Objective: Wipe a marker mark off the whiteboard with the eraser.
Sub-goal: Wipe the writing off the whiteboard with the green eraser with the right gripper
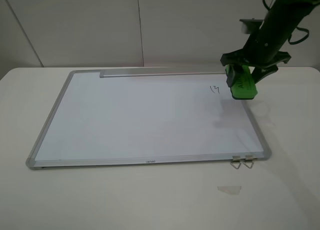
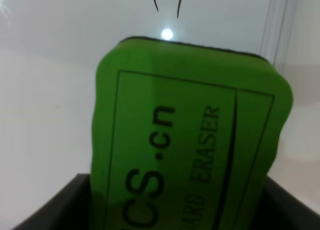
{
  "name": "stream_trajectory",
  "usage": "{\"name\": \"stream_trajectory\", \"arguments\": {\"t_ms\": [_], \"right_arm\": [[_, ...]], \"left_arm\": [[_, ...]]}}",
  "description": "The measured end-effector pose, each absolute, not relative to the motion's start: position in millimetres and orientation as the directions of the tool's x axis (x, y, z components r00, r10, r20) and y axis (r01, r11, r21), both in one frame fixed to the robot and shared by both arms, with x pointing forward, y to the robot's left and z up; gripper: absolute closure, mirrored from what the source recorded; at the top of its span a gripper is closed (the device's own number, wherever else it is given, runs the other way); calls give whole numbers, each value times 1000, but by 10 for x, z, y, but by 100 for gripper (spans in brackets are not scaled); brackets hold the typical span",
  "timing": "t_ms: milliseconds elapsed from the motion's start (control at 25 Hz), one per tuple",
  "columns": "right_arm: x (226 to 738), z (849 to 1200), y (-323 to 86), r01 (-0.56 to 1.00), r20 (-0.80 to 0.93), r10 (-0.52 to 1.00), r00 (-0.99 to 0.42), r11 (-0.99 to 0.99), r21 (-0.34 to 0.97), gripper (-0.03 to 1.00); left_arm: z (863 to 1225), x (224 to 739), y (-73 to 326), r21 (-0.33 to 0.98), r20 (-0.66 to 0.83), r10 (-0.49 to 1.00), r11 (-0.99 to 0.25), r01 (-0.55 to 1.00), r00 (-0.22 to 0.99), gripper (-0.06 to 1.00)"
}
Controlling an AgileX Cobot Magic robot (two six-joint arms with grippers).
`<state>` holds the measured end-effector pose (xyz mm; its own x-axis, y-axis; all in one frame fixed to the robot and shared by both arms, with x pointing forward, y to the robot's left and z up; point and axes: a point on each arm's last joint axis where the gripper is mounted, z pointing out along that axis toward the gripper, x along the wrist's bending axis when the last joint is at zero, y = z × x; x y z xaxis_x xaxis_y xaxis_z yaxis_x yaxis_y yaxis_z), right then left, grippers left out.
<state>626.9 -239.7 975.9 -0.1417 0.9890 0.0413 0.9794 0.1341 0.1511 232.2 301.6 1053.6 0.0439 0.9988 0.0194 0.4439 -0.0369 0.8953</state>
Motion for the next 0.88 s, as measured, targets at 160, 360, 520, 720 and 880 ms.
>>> {"name": "stream_trajectory", "arguments": {"t_ms": [160,360,520,720,880], "right_arm": [[6553,9589,-2362,984,25,988,-152,149,103,35],[6872,9243,-2349,986,-10,986,-167,167,28,35],[7055,9003,-2329,985,-17,985,-170,170,-12,35],[7226,8844,-2311,985,-23,985,-173,172,-15,36],[7258,8797,-2301,985,-24,984,-174,173,-21,36]], "left_arm": [[10536,2322,3016,895,19,999,-37,444,44,26],[10536,2322,3016,895,19,999,-37,444,44,26],[10536,2322,3016,895,19,999,-37,444,44,26],[10536,2322,3016,895,19,999,-37,444,44,26],[10536,2322,3016,895,19,999,-37,444,44,26]]}}
